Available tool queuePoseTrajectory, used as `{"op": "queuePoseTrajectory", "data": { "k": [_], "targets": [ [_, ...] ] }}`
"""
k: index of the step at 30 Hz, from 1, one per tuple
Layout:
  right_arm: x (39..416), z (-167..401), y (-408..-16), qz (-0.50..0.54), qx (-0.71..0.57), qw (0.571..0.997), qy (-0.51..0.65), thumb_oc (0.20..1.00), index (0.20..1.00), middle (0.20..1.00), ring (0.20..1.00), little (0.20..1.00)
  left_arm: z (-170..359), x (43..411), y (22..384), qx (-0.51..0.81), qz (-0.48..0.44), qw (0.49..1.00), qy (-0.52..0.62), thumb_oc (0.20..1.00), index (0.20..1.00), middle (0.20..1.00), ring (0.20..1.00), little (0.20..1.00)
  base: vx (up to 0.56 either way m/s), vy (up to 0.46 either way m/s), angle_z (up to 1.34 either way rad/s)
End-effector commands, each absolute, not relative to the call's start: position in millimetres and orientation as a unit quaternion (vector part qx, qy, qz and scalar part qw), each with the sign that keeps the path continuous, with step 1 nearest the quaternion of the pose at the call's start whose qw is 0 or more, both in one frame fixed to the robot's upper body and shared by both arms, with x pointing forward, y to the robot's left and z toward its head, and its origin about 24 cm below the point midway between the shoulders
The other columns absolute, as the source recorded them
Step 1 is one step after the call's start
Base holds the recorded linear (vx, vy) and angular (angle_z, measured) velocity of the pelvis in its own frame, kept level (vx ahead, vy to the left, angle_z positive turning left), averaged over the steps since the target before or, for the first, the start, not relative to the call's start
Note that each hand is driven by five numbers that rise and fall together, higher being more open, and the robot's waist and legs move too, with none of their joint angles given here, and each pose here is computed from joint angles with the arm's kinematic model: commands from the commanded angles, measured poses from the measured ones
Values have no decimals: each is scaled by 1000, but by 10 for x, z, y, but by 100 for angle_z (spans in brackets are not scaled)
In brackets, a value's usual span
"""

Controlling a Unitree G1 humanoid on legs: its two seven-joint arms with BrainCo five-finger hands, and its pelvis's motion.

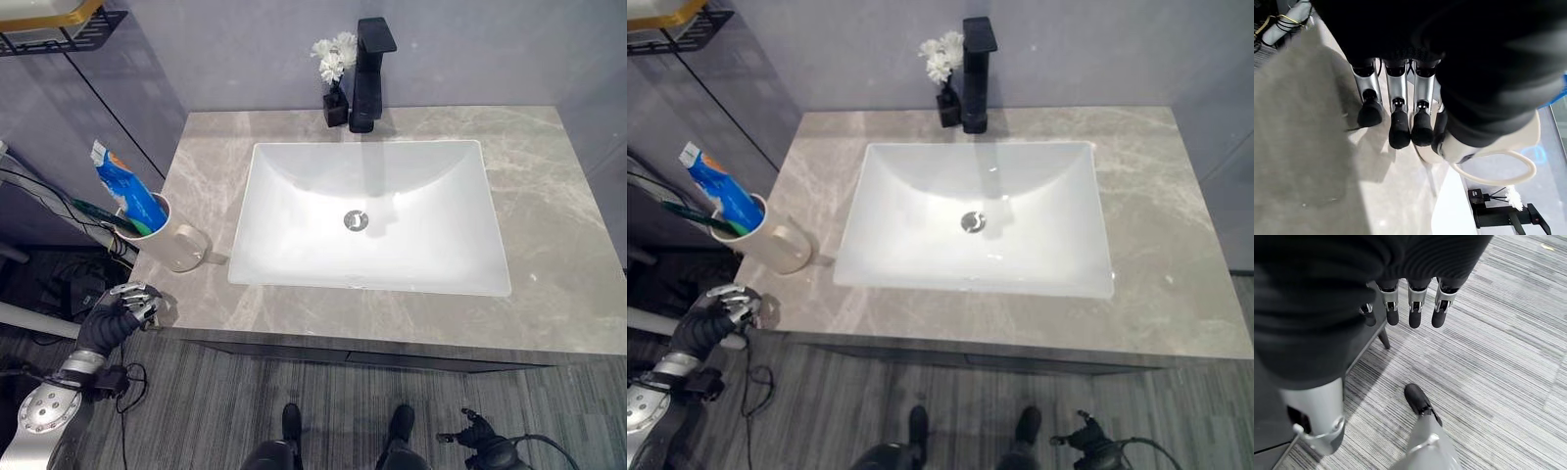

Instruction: Put brush and paste in cup on sink, flatten towel.

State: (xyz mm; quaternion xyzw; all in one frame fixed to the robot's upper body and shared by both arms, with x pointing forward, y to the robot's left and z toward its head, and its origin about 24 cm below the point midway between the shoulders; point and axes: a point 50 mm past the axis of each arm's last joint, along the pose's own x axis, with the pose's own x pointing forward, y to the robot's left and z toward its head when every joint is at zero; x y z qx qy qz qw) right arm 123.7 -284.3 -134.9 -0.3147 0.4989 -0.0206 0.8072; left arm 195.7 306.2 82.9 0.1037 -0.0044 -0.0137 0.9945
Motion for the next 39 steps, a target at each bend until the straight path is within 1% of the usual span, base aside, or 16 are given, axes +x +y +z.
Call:
{"op": "queuePoseTrajectory", "data": {
  "k": [1,5,12,16,21,26,28,30,33,39],
  "targets": [
    [1563,-1266,-2734,-11,-322,828,459,1000,1000,1000,1000,1000,1127,2070,3031,140,-26,988,-66,200,200,200,200,200,19,-8,-7],
    [1604,-1256,-2703,-6,-322,832,451,1000,1000,1000,1000,1000,1120,2099,3009,138,-26,988,-68,200,200,200,200,200,31,-18,-10],
    [1669,-1222,-2717,-10,-325,836,443,1000,1000,1000,1000,1000,1030,2165,3023,100,1,993,-67,200,200,200,200,200,10,-3,0],
    [1641,-1221,-2761,-20,-322,833,449,1000,1000,1000,1000,1000,1052,2216,3088,103,33,991,-77,200,200,200,200,200,8,-4,0],
    [1632,-1222,-2772,-24,-320,833,451,1000,1000,1000,1000,1000,1095,2229,3145,119,43,989,-81,200,200,200,200,200,21,-4,0],
    [1666,-1213,-2752,-19,-321,835,447,1000,1000,1000,1000,1000,1310,2306,3304,161,67,979,-101,200,200,200,200,200,0,0,0],
    [1672,-1213,-2741,-17,-320,836,445,1000,1000,1000,1000,1000,1330,2319,3314,164,69,979,-103,200,200,200,200,200,0,0,0],
    [1724,-1197,-2696,-10,-318,843,434,1000,1000,1000,1000,1000,1462,2386,3370,178,80,974,-118,200,200,200,200,200,0,0,0],
    [1738,-1199,-2666,-6,-315,845,432,1000,1000,1000,1000,1000,1511,2452,3375,153,84,976,-129,200,200,200,200,200,0,0,0],
    [1741,-1205,-2631,-4,-311,848,429,1000,1000,1000,1000,1000,1690,2580,3364,162,86,971,-155,200,200,200,200,200,0,0,0]
  ]
}}
